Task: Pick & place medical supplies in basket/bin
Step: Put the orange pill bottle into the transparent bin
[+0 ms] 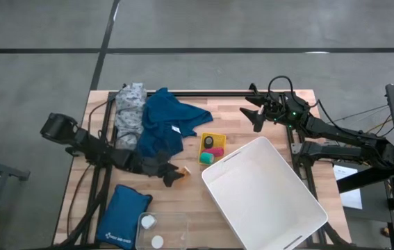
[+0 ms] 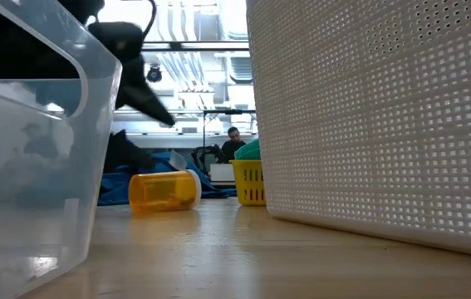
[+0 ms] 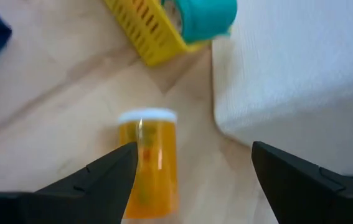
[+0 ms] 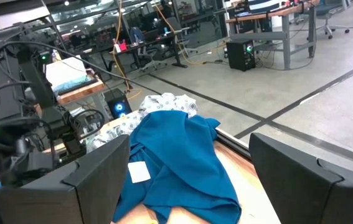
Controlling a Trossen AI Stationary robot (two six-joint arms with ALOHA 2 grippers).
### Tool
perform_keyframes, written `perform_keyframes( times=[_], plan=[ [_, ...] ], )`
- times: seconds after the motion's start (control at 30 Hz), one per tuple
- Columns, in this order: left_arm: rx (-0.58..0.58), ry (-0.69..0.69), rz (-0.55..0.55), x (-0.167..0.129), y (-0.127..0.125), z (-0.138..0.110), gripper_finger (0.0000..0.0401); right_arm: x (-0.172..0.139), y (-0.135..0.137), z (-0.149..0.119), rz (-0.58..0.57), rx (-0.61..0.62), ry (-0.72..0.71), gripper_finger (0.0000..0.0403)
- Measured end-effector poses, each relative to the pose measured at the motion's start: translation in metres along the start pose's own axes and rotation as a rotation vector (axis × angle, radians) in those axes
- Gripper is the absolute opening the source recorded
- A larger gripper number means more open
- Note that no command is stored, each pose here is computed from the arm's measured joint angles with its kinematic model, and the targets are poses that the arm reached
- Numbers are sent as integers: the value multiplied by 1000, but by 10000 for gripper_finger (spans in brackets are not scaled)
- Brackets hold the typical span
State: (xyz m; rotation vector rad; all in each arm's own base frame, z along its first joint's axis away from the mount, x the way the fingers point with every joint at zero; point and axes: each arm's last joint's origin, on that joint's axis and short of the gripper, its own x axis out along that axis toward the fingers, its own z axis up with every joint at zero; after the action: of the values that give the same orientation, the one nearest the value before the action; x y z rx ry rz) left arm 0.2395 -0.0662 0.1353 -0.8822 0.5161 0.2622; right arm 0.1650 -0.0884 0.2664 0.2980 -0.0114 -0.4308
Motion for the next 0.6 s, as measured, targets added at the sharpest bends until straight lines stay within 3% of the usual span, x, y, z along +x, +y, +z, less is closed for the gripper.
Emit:
perform_keyframes(
  times=[0.1, 0.23, 0.37, 0.6],
  plan=[
    [-11, 24, 53, 3, -9, 15, 321, 0, 0, 0, 0, 0, 0, 325],
    [-25, 164, 168, 8, -29, 44, 322, 0, 0, 0, -1, 0, 1, 325],
    [52, 265, 295, 7, -52, 74, 321, 0, 0, 0, 0, 0, 1, 325],
    [149, 378, 395, 15, -77, 106, 321, 0, 0, 0, 0, 0, 1, 325]
  ],
)
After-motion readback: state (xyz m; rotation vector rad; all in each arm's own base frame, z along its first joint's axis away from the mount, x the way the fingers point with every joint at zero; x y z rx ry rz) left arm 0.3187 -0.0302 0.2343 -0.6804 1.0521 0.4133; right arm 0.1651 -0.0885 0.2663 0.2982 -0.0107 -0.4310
